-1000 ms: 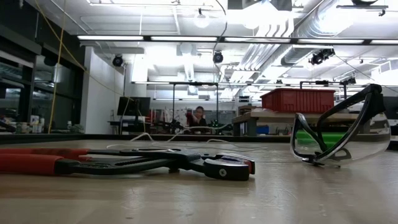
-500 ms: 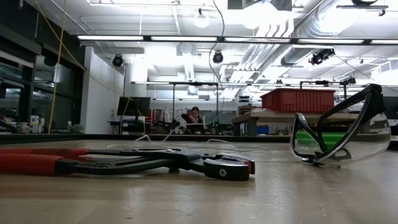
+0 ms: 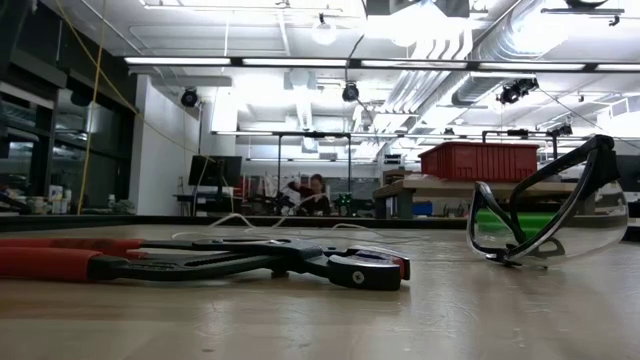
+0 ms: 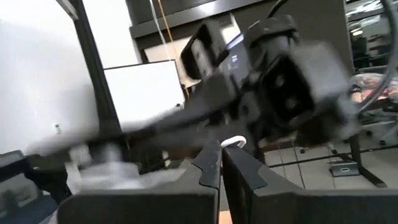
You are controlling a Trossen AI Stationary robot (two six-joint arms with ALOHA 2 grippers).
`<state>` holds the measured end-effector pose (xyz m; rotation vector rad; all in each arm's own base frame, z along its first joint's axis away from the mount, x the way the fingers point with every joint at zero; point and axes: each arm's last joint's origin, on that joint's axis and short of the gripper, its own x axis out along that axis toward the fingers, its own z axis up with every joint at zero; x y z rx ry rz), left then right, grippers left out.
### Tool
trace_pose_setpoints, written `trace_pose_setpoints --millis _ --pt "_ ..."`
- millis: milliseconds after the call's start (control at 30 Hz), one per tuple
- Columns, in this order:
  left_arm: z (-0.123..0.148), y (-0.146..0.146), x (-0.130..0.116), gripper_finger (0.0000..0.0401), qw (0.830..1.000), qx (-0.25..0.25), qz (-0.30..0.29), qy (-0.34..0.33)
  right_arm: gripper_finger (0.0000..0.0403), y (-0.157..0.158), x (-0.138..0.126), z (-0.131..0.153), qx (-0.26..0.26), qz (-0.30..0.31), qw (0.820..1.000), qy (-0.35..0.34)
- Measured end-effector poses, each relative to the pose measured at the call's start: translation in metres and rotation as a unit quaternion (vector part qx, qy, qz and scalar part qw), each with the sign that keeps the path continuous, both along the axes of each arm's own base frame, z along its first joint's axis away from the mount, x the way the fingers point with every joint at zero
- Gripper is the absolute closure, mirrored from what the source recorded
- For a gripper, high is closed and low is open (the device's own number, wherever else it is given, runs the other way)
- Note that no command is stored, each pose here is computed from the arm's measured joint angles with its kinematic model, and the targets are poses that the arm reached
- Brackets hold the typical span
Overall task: Coil cords
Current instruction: Coil the wire into the spool
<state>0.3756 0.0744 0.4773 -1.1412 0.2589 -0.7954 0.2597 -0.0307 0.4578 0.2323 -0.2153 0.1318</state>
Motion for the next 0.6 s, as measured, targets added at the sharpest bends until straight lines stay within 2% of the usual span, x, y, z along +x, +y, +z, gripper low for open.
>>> trace_pose_setpoints --millis 100,267,433,600 --pt "0.0 0.003 0.009 0.0401 0.999 -0.022 0.003 -0.048 0.0403 0.004 0.001 -0.001 -0.003 0.02 1.0 0.001" --pt "-0.002 0.008 0.017 0.0401 0.993 -0.048 0.045 -0.102 0.0403 0.01 0.003 -0.001 -0.001 0.039 0.999 0.0" --pt "0.002 0.011 0.018 0.0401 0.983 -0.04 0.105 -0.147 0.0403 0.01 0.004 0.0 -0.001 0.041 0.999 -0.007" --pt "0.009 0.022 0.012 0.0401 0.96 -0.024 0.186 -0.207 0.0403 0.01 0.005 0.0 -0.002 0.042 0.999 -0.008"
